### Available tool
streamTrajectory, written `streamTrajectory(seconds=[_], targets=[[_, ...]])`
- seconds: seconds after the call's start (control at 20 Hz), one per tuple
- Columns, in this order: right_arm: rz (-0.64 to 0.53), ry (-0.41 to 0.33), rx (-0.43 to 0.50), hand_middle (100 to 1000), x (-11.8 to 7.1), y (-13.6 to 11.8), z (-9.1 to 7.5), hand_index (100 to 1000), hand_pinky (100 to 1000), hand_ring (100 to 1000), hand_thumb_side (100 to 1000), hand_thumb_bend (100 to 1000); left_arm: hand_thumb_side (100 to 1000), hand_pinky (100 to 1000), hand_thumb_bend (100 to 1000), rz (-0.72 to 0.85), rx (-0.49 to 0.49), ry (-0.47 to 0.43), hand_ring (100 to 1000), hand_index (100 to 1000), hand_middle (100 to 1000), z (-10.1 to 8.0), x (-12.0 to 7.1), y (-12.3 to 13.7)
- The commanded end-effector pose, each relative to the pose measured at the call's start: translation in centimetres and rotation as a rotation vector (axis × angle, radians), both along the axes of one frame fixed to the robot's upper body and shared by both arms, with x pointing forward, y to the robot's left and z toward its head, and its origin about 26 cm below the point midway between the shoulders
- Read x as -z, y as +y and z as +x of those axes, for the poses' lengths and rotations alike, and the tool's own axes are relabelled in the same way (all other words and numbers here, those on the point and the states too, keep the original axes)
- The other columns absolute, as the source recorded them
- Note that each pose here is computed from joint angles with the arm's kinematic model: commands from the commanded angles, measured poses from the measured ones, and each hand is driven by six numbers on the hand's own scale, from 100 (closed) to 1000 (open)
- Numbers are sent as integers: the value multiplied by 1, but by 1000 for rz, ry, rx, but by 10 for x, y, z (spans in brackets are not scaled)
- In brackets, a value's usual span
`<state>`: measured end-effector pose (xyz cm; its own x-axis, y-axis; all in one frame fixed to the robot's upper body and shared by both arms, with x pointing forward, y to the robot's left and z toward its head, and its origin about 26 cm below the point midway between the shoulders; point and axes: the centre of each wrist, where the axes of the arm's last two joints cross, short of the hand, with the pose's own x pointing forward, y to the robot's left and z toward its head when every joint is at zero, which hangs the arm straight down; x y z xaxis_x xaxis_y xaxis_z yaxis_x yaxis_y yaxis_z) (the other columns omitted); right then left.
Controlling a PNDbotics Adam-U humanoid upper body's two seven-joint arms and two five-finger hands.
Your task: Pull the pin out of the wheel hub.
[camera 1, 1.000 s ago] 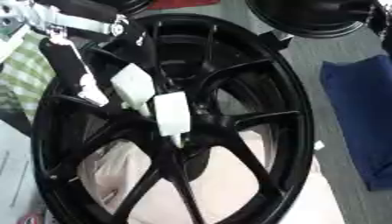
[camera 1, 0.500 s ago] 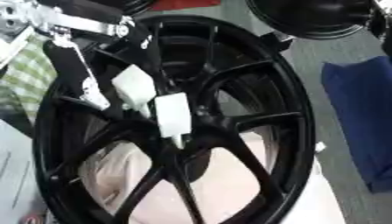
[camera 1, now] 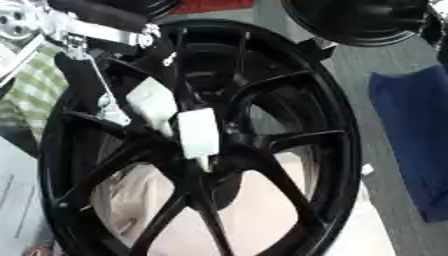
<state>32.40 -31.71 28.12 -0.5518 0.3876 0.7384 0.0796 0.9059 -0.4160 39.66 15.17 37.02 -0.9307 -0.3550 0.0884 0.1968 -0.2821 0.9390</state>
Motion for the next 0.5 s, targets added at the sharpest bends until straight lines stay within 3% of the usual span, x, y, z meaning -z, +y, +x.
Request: streamTrajectory(seconds=[0.05, 0.2, 0.5], targets=[[-7, -24, 7, 755, -8, -3, -2, 714, 903, 839, 783, 100, 100, 691, 285, -22, 18, -15, 610, 467, 405, -7, -16, 2], [-6, -23, 8, 755, -8, -3, -2, 714, 903, 839, 784, 100, 100, 661, 251, -48, 18, 2, 552, 397, 321, -9, -20, 5], [-3, -21, 11, 755, -8, -4, -2, 714, 903, 839, 785, 100, 100, 625, 281, -153, 12, 2, 522, 349, 275, -16, -46, 19]])
